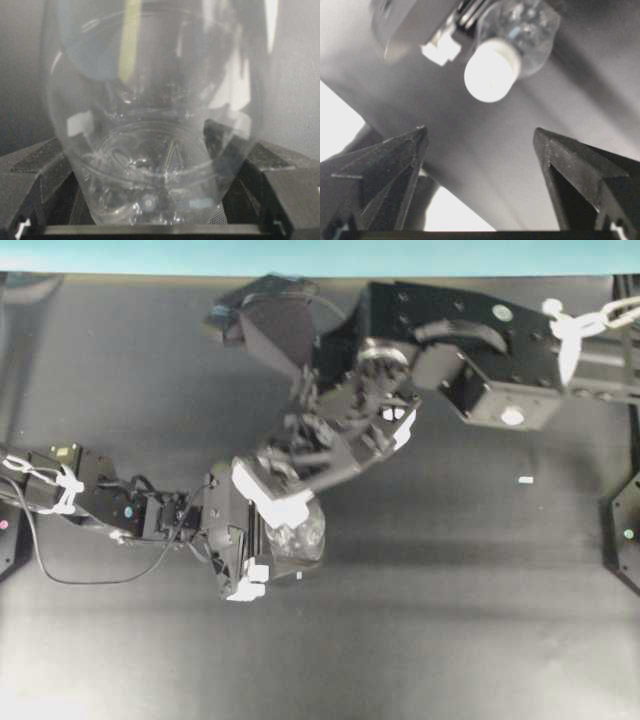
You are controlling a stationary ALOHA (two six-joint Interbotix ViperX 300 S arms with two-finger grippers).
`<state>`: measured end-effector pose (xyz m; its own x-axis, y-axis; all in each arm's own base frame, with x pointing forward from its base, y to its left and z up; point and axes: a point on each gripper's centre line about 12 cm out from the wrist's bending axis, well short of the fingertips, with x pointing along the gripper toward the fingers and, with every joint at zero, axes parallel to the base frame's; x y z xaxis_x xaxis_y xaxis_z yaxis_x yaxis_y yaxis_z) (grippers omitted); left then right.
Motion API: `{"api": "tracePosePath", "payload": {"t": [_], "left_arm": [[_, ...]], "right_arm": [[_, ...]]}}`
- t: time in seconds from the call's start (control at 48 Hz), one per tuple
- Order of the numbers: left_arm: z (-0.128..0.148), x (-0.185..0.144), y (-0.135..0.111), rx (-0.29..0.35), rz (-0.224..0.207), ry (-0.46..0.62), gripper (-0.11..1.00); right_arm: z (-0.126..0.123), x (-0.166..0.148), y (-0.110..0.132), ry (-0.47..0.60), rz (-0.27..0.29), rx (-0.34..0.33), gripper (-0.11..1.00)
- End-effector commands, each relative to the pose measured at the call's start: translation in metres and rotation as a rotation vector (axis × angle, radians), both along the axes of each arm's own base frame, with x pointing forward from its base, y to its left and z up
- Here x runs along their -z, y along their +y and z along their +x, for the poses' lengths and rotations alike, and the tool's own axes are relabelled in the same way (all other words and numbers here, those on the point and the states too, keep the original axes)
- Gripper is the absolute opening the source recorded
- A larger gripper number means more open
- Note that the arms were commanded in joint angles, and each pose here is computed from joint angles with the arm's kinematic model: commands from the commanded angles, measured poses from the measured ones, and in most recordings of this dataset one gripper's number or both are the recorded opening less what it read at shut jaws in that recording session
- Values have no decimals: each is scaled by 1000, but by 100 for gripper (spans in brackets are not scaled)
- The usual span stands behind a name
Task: Open the bottle cap by holding the bottle with the left arm and twisting the cap with the right arm.
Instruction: 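Swing the right gripper over above the bottle's white cap, then lower the right gripper onto the white cap and close on it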
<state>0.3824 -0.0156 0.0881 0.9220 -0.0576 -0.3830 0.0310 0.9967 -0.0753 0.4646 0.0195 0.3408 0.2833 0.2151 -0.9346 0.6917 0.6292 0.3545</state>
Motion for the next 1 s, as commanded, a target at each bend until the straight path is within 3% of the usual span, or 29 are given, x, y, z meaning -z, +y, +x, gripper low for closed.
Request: {"api": "tracePosePath", "payload": {"t": [0.0,0.417,0.729,0.875,0.979], "left_arm": [[1,1,-1,5,3,0,82],[2,0,-7,20,3,-3,82],[0,2,-9,26,2,3,82],[0,2,-9,25,0,5,82],[0,3,-8,24,0,6,82]], "right_arm": [[5,3,0,2,9,15,81],[15,34,1,75,-10,1,80],[18,47,6,100,-16,-13,74],[18,49,11,114,-17,-27,69],[16,51,12,130,-19,-32,58]]}}
